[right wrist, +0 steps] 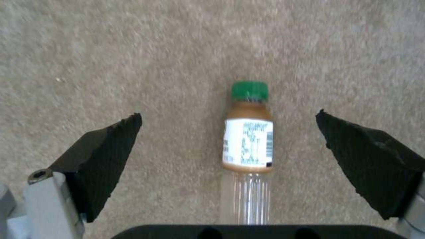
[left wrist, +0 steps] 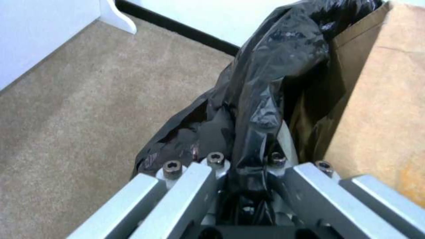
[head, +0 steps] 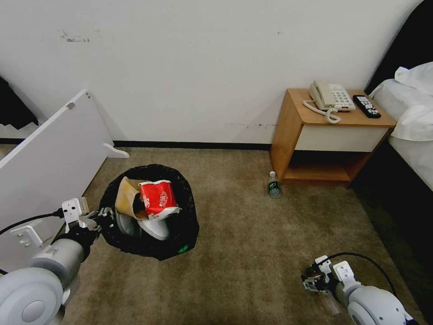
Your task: Pick up the trash bin, then pick up the garbage from the floor and place it into the trash bin.
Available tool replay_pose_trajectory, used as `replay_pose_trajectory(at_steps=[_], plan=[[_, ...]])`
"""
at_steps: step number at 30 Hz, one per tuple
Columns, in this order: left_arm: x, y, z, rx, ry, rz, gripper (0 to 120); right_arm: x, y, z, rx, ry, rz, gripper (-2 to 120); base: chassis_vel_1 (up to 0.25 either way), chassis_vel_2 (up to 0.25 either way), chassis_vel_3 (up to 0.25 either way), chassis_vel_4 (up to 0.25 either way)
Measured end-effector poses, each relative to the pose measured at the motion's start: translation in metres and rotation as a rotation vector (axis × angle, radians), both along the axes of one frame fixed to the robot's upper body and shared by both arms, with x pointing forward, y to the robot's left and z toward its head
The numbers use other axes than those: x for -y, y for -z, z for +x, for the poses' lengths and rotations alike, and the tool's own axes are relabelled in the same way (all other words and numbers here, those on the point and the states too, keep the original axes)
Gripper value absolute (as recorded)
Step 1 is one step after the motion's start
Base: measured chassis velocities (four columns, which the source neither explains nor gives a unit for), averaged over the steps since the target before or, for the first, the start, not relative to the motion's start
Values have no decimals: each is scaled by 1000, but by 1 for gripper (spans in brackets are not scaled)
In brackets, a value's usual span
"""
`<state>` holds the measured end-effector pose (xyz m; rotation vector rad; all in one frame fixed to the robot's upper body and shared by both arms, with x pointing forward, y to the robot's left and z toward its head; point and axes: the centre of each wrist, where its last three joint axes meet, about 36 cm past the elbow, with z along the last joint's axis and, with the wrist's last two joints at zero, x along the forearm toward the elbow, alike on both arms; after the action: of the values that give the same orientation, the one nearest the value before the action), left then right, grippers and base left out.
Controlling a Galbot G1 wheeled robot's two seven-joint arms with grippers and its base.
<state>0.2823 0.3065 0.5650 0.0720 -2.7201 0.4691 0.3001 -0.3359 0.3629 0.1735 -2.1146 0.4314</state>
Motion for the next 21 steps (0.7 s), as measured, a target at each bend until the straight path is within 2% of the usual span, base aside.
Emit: replay_pose_trajectory(at_steps=[21], plan=[[-1,0,1,1,0,0,1,21,38,-1,-98,90,21,100,0,0,0,0]])
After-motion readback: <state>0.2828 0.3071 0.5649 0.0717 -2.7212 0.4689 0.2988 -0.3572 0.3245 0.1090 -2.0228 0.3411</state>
